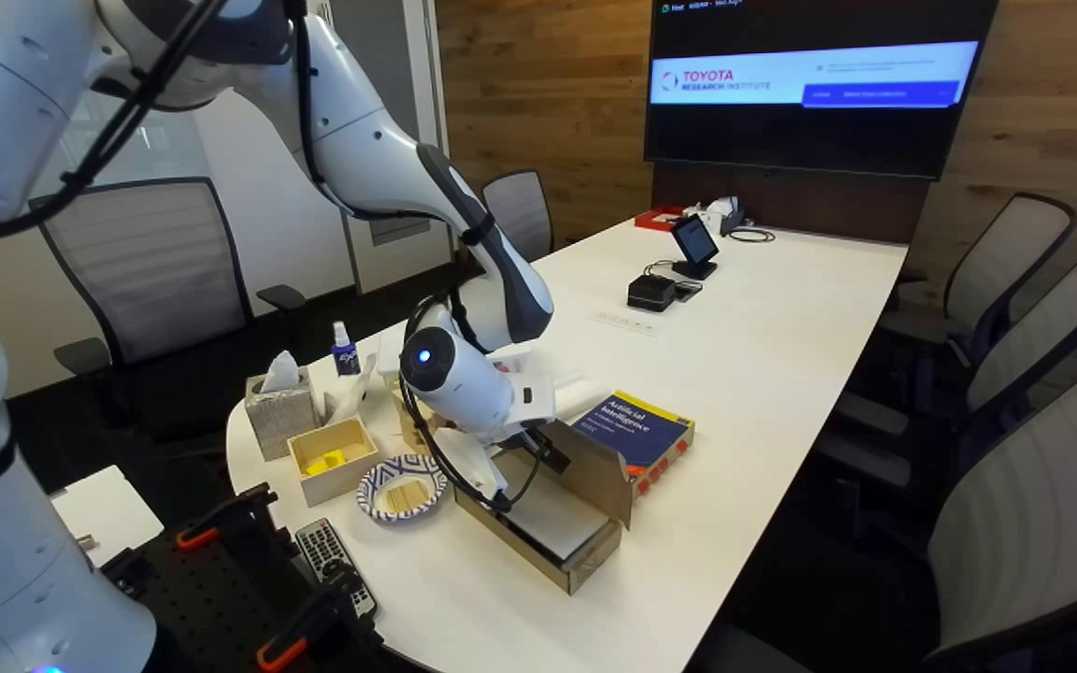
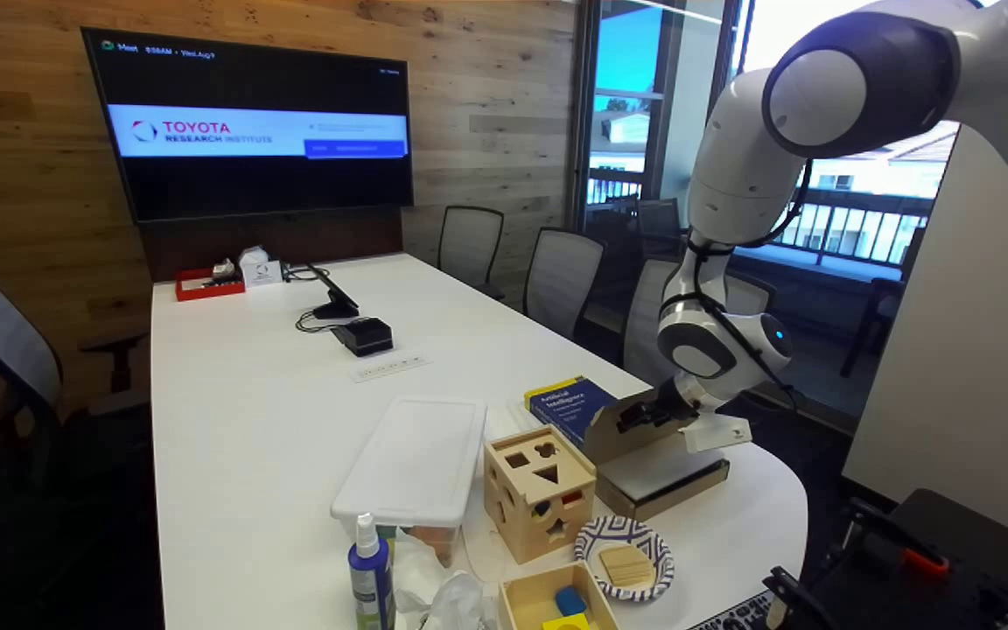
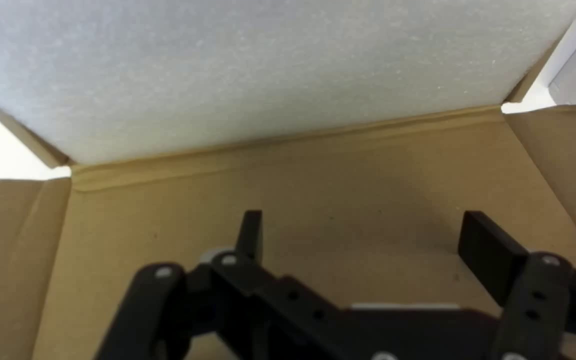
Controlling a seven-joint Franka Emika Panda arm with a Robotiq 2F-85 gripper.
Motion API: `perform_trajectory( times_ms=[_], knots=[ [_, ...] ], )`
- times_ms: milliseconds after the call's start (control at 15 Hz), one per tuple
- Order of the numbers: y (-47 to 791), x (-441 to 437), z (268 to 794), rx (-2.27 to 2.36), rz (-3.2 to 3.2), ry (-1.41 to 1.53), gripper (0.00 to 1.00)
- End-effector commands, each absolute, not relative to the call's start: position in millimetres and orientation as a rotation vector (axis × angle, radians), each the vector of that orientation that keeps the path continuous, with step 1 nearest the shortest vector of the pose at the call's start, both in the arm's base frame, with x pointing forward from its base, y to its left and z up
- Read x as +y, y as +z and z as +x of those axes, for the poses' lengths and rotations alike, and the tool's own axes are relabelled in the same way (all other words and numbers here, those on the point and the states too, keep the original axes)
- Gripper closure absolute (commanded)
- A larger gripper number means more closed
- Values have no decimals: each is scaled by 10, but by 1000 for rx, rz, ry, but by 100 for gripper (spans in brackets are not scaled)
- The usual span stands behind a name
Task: Open the brown box.
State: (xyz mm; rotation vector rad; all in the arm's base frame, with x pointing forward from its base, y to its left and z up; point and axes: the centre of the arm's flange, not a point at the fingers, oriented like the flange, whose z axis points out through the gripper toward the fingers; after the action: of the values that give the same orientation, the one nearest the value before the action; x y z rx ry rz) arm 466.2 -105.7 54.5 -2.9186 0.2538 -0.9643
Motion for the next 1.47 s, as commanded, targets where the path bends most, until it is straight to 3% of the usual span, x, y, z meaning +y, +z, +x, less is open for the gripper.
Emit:
perform_trajectory(
  times_ms=[0,1400],
  knots=[
    [538,-1091,4828,230,-2933,-1016,0],
    [-27,-1138,5321,104,-2941,-758,0]
  ],
)
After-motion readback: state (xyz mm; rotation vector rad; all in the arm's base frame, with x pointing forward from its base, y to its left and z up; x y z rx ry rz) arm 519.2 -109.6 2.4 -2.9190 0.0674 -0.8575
